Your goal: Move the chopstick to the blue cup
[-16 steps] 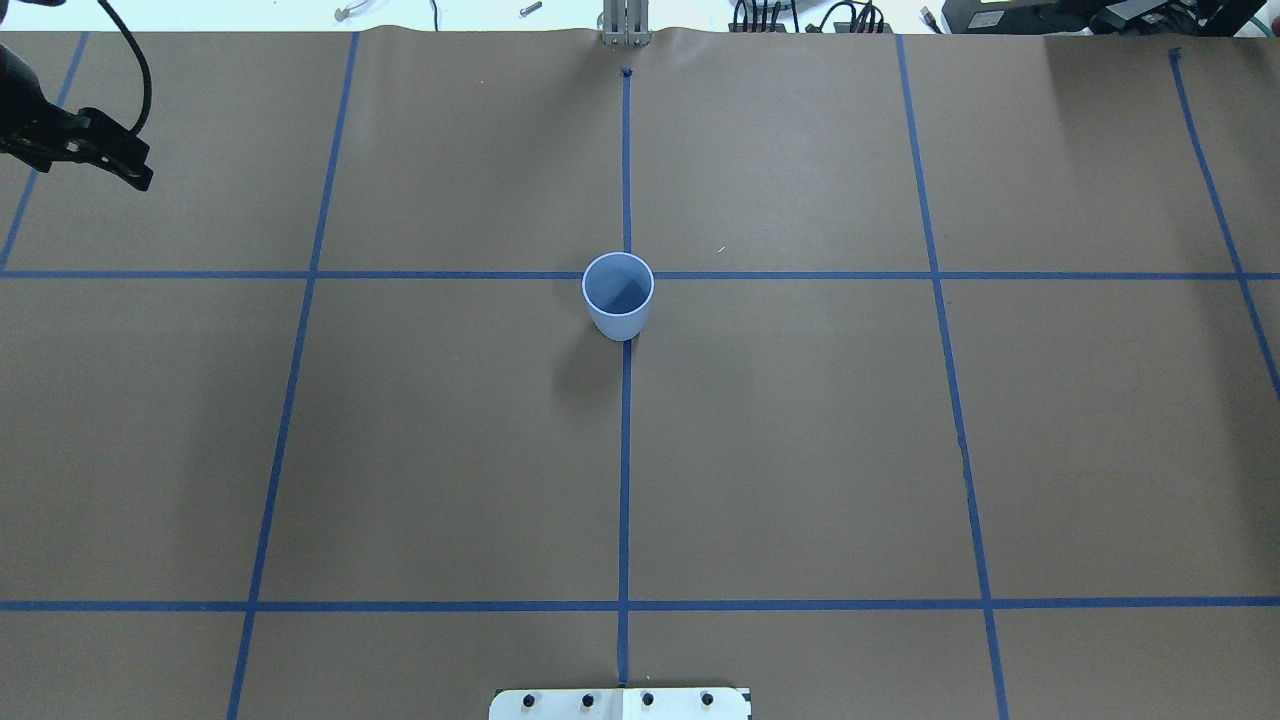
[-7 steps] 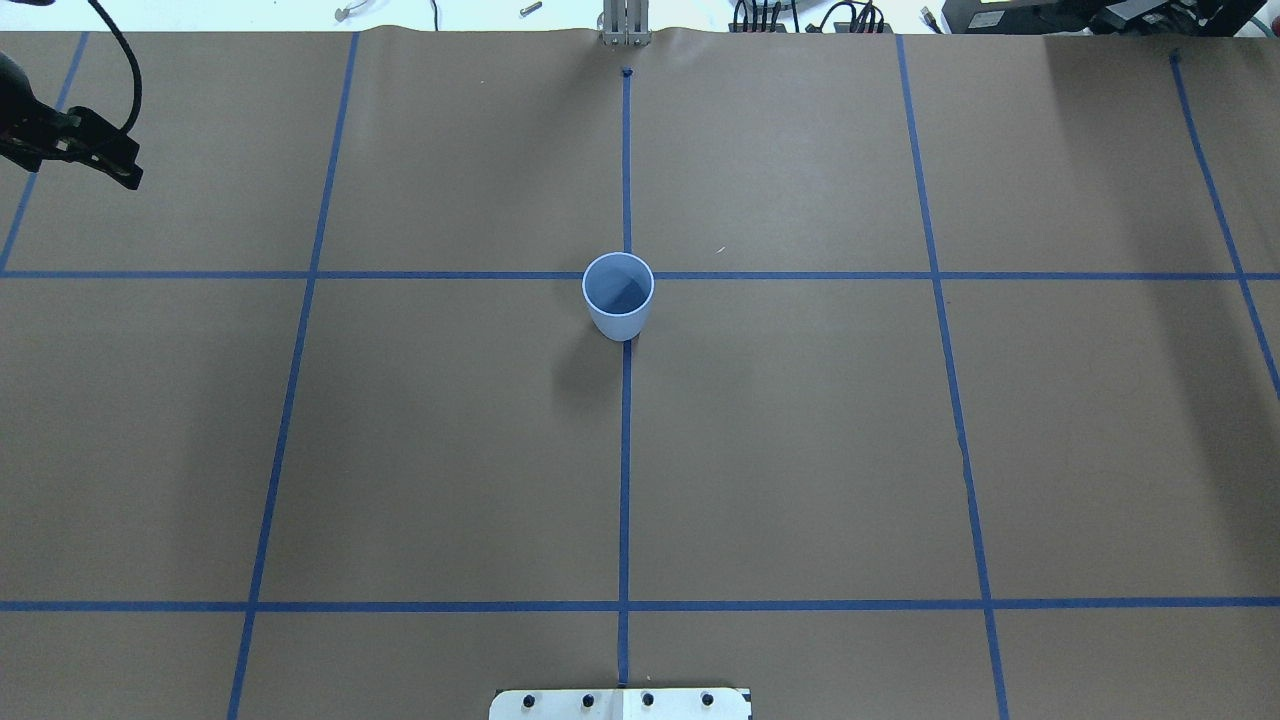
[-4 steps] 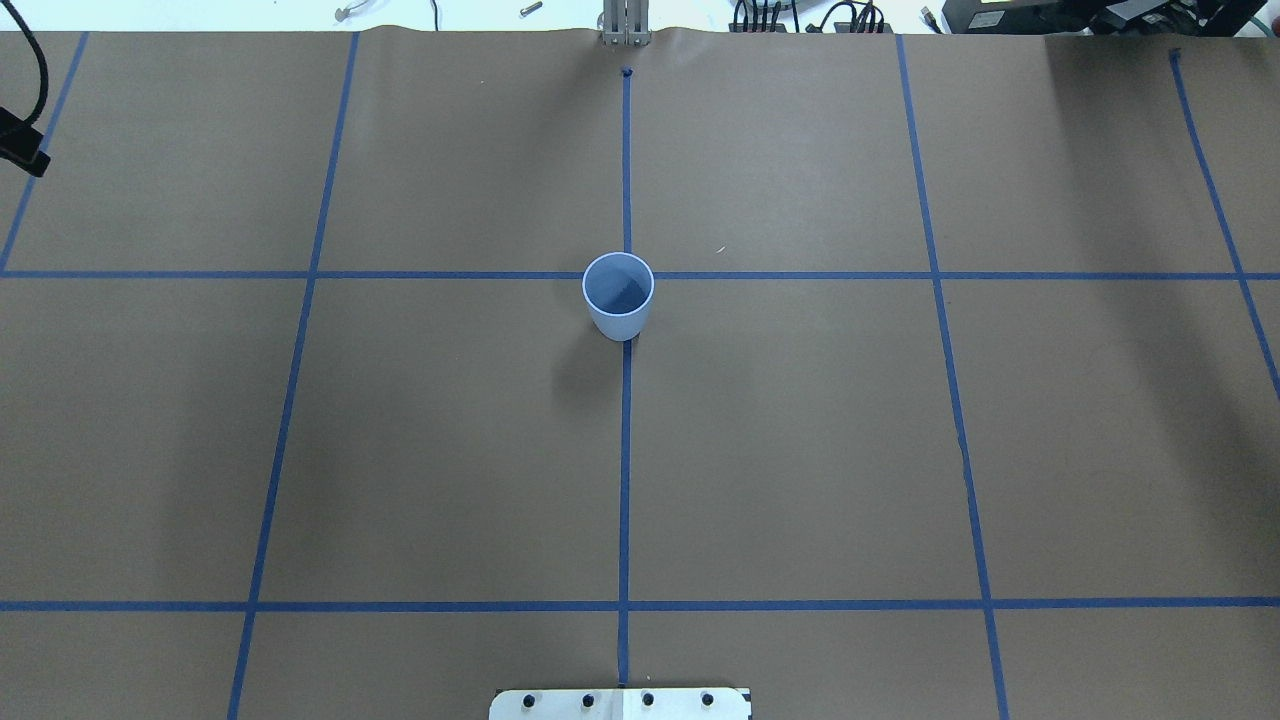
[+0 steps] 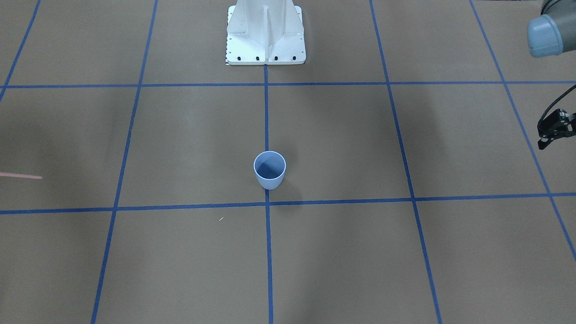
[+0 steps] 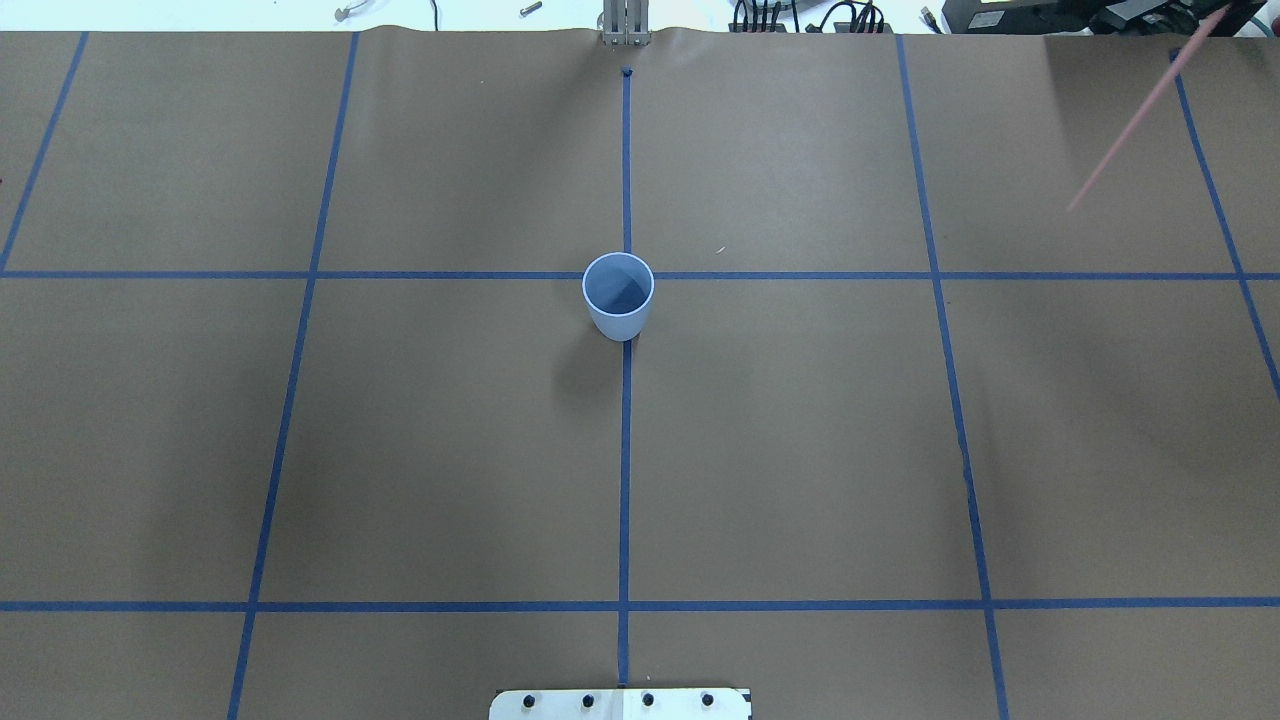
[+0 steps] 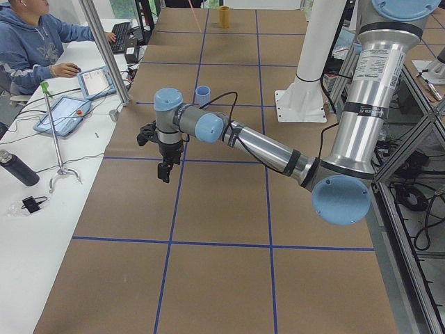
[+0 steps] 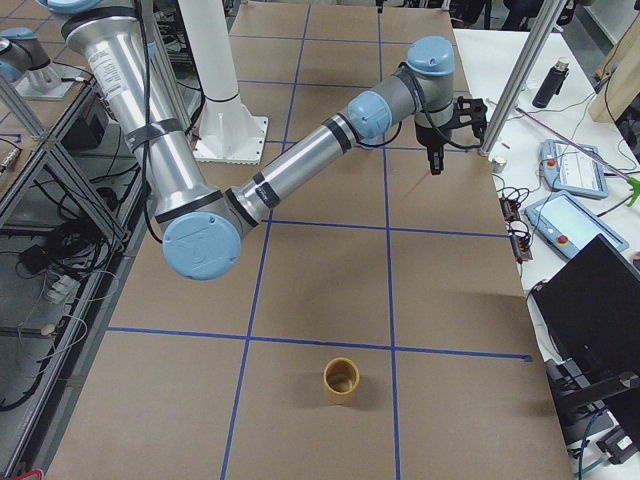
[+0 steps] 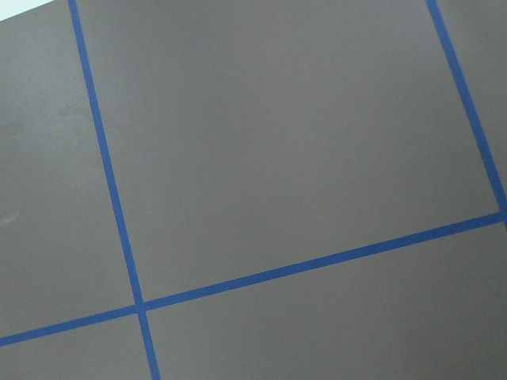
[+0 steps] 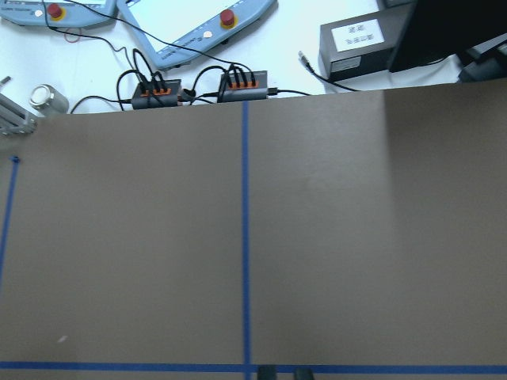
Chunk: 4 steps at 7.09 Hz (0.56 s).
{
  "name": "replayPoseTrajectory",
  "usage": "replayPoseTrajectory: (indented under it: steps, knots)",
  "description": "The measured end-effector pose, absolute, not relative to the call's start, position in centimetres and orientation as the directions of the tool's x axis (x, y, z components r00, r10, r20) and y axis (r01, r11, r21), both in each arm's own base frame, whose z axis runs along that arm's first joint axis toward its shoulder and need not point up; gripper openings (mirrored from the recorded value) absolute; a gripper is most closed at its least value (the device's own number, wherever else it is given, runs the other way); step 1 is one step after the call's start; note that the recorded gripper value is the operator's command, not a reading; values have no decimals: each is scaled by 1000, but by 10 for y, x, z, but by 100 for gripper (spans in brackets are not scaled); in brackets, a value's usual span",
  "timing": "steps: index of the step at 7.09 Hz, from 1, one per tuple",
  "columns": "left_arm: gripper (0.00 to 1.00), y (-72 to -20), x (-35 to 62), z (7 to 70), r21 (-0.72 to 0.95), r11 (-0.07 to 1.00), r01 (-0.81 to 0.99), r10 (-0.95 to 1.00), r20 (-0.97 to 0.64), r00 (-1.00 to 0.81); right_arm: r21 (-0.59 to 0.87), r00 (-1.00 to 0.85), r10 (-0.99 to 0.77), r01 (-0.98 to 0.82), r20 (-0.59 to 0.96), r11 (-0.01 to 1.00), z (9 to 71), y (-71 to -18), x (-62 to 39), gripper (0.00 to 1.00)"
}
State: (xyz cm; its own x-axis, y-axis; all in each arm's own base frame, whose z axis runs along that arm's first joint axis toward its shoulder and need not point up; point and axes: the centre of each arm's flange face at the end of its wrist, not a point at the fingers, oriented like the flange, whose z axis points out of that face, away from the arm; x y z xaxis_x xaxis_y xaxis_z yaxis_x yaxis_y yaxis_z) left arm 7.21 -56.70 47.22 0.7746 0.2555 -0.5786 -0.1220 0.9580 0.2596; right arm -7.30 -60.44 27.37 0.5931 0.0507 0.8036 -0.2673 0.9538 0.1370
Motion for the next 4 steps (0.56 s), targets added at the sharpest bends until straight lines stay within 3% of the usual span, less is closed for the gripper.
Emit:
replayPoseTrajectory:
  steps: [4]
  knots:
    - [99, -573, 80, 506, 249, 960, -126, 259, -626, 735, 27, 467, 144, -339, 873, 940, 118, -582, -228, 0]
